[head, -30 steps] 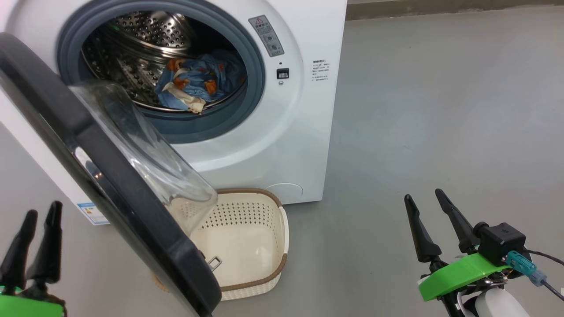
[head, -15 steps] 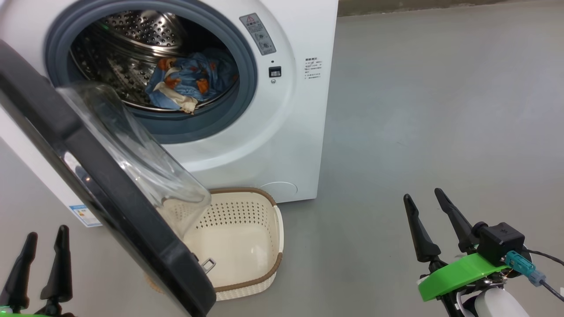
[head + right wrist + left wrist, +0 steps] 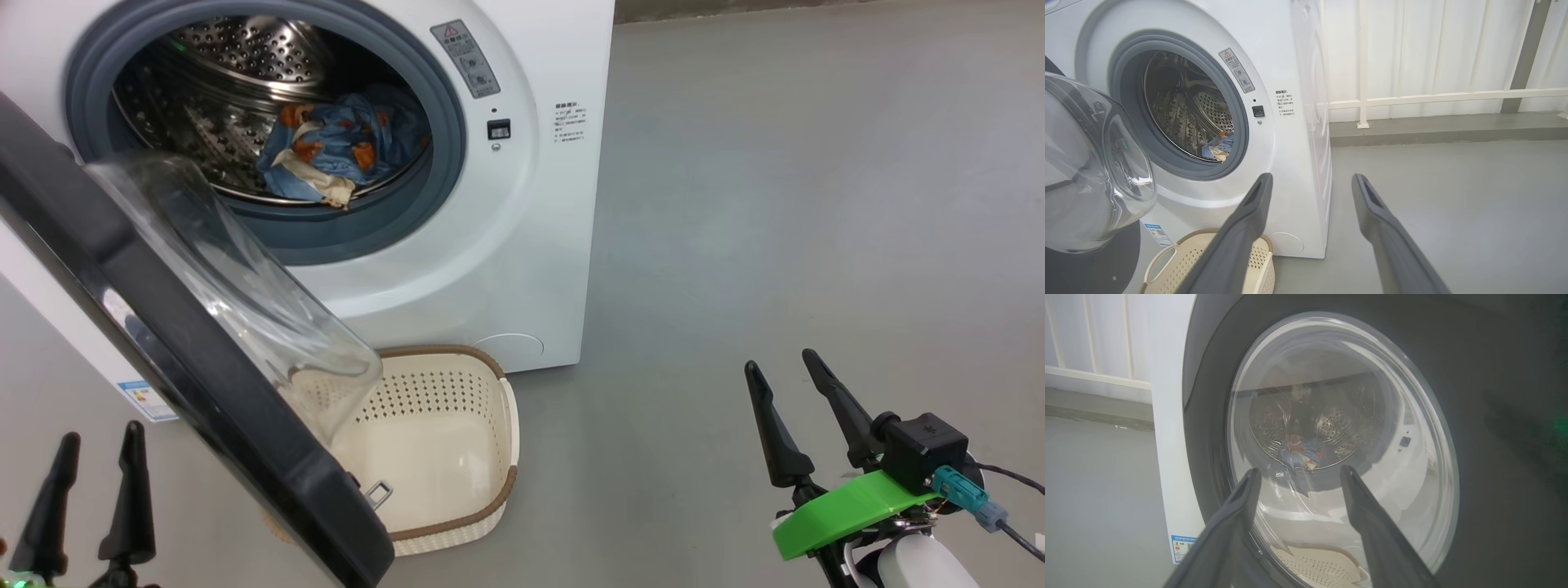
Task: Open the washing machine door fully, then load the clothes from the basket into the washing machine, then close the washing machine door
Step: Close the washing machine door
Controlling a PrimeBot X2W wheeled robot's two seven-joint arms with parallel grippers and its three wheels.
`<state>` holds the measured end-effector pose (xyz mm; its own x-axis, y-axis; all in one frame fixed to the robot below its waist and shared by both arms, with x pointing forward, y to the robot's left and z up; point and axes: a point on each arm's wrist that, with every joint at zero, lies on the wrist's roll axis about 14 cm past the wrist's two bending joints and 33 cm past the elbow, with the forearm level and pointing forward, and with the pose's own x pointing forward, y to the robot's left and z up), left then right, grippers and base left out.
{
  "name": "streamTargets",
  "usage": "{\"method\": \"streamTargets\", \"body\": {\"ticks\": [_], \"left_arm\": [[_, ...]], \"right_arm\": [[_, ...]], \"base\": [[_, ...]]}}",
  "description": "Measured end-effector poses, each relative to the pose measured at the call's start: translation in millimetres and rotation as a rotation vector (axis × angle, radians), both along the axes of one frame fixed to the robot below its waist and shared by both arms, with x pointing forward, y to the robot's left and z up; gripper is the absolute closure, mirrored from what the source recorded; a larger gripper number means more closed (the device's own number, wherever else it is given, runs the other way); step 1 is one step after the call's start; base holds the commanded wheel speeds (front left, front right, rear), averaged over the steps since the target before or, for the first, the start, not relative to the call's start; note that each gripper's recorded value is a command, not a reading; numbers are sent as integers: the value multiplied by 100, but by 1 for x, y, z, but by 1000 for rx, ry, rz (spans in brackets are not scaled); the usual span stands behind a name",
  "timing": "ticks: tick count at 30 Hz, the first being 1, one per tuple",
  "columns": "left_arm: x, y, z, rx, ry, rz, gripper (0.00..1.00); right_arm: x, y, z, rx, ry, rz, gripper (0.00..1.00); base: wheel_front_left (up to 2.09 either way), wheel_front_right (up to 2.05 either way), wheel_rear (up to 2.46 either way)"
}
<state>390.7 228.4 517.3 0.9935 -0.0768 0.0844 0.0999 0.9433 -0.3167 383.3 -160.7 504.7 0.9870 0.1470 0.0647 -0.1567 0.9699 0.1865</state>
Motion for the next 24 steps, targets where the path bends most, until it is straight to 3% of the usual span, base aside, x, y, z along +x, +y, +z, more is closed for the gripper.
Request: {"method": "streamTargets", "body": {"ticks": [24], "left_arm": [[-8, 0, -5, 30, 9, 7, 0]], "right_arm": [[1, 8, -10, -14, 29, 26, 0]], "base": [[0, 0, 0]]}}
